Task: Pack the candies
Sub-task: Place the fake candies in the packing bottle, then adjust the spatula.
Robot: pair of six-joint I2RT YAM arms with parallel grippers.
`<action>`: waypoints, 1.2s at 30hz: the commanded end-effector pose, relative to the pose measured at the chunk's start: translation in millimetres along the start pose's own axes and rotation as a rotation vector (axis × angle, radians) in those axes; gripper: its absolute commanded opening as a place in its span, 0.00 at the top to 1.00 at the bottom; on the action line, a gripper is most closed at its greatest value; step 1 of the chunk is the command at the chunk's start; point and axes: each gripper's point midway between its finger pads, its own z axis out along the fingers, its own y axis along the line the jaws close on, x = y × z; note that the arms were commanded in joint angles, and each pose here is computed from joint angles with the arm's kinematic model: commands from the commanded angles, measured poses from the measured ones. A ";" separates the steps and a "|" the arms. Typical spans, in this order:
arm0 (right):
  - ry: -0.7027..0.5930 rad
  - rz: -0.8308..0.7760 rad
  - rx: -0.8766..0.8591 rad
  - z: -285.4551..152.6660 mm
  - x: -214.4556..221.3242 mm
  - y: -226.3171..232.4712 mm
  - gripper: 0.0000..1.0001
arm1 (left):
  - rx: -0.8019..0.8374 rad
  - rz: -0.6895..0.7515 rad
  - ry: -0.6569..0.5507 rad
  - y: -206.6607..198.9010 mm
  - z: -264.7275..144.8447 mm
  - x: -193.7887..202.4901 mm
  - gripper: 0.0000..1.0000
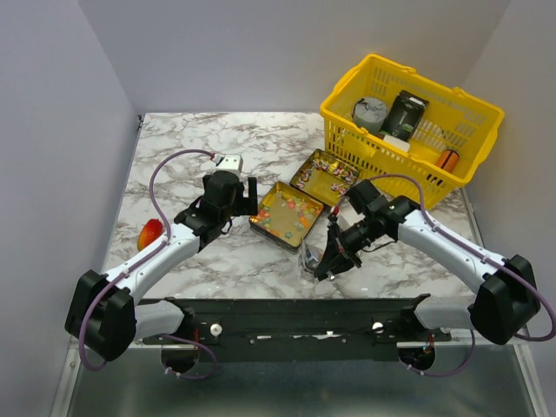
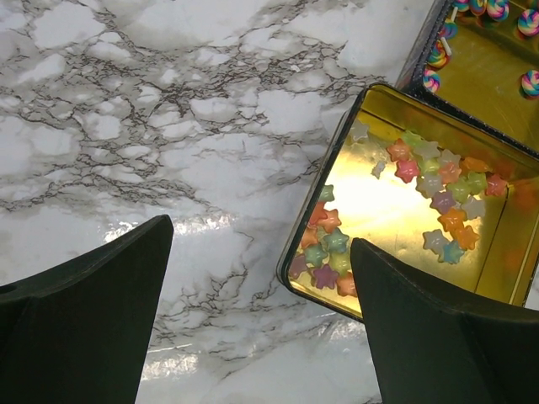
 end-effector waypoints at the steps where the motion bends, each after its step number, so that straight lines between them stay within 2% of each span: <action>1: -0.133 -0.181 0.144 -14.0 -25.2 6.4 0.99 | 0.107 0.008 0.001 -23.4 -6.4 -21.2 0.01; 3: -0.209 -0.205 0.285 -21.4 -43.7 -8.2 1.00 | 0.160 0.010 0.002 -35.5 -13.0 -34.8 0.01; 4: -0.251 -0.288 0.325 -30.0 -52.8 -2.3 1.00 | 0.182 0.014 0.001 -40.3 -15.5 -39.4 0.01; 6: -0.314 -0.304 0.455 -39.8 -71.4 -16.5 1.00 | 0.237 0.005 -0.013 -53.1 -23.6 -57.2 0.01; 11: -0.369 -0.427 0.541 -49.1 -93.8 -18.7 1.00 | 0.397 -0.012 -0.050 -86.2 -43.9 -91.7 0.01; 16: -0.437 -0.571 0.681 -57.4 -105.4 -13.8 1.00 | 0.625 -0.036 0.020 -125.7 -51.4 -81.1 0.01; 18: -0.460 -0.636 0.681 -55.8 -105.7 -4.5 1.00 | 0.690 -0.040 0.049 -136.9 -51.7 -74.1 0.02; 22: -0.513 -0.706 0.665 -56.3 -105.9 13.1 1.00 | 0.773 -0.043 0.114 -152.3 -52.5 -57.8 0.11; 27: -0.557 -0.774 0.584 -56.8 -100.4 35.9 1.00 | 0.797 -0.040 0.153 -155.2 -53.5 -40.8 0.16; 31: -0.577 -0.849 0.495 -59.6 -88.2 56.8 1.00 | 0.798 -0.041 0.190 -158.4 -49.4 -26.3 0.25; 36: -0.569 -0.911 0.396 -58.1 -75.0 77.7 0.99 | 0.782 -0.030 0.215 -162.3 -41.4 -14.4 0.27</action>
